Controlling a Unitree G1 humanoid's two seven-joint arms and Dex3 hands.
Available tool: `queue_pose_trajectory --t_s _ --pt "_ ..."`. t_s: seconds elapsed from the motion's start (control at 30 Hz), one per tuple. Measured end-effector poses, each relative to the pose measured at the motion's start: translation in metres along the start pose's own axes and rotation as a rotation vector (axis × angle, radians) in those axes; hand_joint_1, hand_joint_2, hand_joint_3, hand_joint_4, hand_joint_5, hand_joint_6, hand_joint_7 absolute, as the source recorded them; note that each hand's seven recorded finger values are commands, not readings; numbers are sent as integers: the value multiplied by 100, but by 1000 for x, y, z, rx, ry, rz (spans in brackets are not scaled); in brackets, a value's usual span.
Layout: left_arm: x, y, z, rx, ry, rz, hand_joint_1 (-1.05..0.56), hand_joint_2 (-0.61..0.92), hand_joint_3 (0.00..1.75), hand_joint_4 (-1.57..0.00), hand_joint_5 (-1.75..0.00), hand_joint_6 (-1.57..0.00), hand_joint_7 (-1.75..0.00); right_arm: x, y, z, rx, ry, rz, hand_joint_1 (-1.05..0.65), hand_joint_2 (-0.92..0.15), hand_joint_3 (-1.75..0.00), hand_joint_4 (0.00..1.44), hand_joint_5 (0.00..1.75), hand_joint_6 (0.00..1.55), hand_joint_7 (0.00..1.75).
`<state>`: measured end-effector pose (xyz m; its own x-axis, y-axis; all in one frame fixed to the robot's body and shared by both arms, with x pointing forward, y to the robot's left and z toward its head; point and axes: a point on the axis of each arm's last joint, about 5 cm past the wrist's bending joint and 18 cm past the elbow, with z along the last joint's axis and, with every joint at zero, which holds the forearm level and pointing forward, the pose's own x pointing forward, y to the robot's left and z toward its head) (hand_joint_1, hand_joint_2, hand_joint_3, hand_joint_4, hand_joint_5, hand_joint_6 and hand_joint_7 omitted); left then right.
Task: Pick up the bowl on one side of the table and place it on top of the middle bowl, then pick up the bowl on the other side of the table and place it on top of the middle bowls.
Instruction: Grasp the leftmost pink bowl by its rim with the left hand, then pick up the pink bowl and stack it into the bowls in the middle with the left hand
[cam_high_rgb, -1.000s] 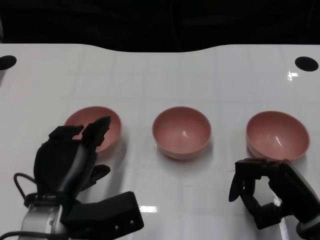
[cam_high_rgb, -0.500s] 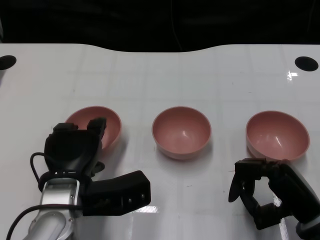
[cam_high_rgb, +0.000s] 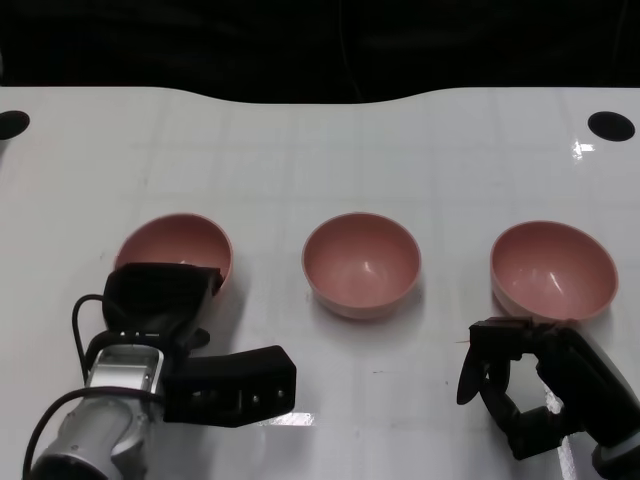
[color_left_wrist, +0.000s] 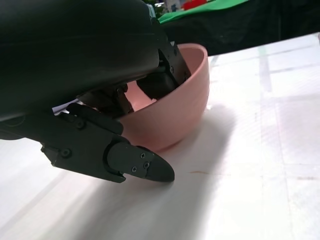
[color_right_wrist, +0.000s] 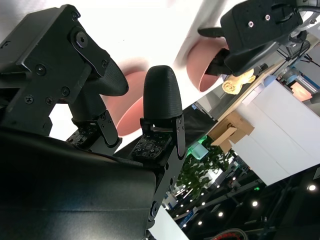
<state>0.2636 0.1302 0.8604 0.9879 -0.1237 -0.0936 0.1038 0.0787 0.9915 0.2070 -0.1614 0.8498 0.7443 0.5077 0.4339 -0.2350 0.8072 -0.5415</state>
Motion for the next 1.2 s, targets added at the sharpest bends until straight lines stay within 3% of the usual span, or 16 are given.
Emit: queue_pose_trajectory --t_s 0.37,0.4,0.43,0.47,0.57,0.63,0.7,0.93,1.2 --pt "1 -2 0 6 -12 10 -33 92 17 -81 -96 -100 -6 0 0 0 0 0 1 2 -20 -158 85 171 86 134" --pt "1 -2 0 0 -20 21 -31 92 15 -84 -142 -114 -14 0 0 0 0 0 1 1 -19 -158 85 171 86 134" --pt "0 -2 -1 -16 -33 45 -29 92 18 -81 -158 -101 -66 0 0 0 1 0 1 1 -19 -159 85 171 87 134" --pt "-1 0 -1 -34 -56 85 -28 92 19 -81 -166 -86 -106 0 0 0 1 0 1 1 -18 -159 85 171 87 134" --pt "1 17 0 -64 -115 210 -27 92 14 -82 -174 -82 -99 0 0 0 1 2 1 0 -18 -160 85 170 87 134" --pt "2 23 1 -71 -129 245 -25 91 11 -82 -174 -81 -120 0 0 0 0 2 2 0 -18 -162 86 171 87 135" --pt "2 26 3 -77 -140 261 -25 91 10 -82 -175 -80 -125 0 0 0 -1 2 2 0 -18 -162 86 171 87 135" --pt "1 36 7 -82 -168 265 -23 92 15 -79 -175 -81 -115 0 0 0 -1 2 2 0 -18 -161 85 172 86 135" --pt "0 45 12 -96 -215 303 -21 90 16 -81 -175 -84 -118 0 0 0 -1 2 3 0 -18 -162 85 173 86 136"
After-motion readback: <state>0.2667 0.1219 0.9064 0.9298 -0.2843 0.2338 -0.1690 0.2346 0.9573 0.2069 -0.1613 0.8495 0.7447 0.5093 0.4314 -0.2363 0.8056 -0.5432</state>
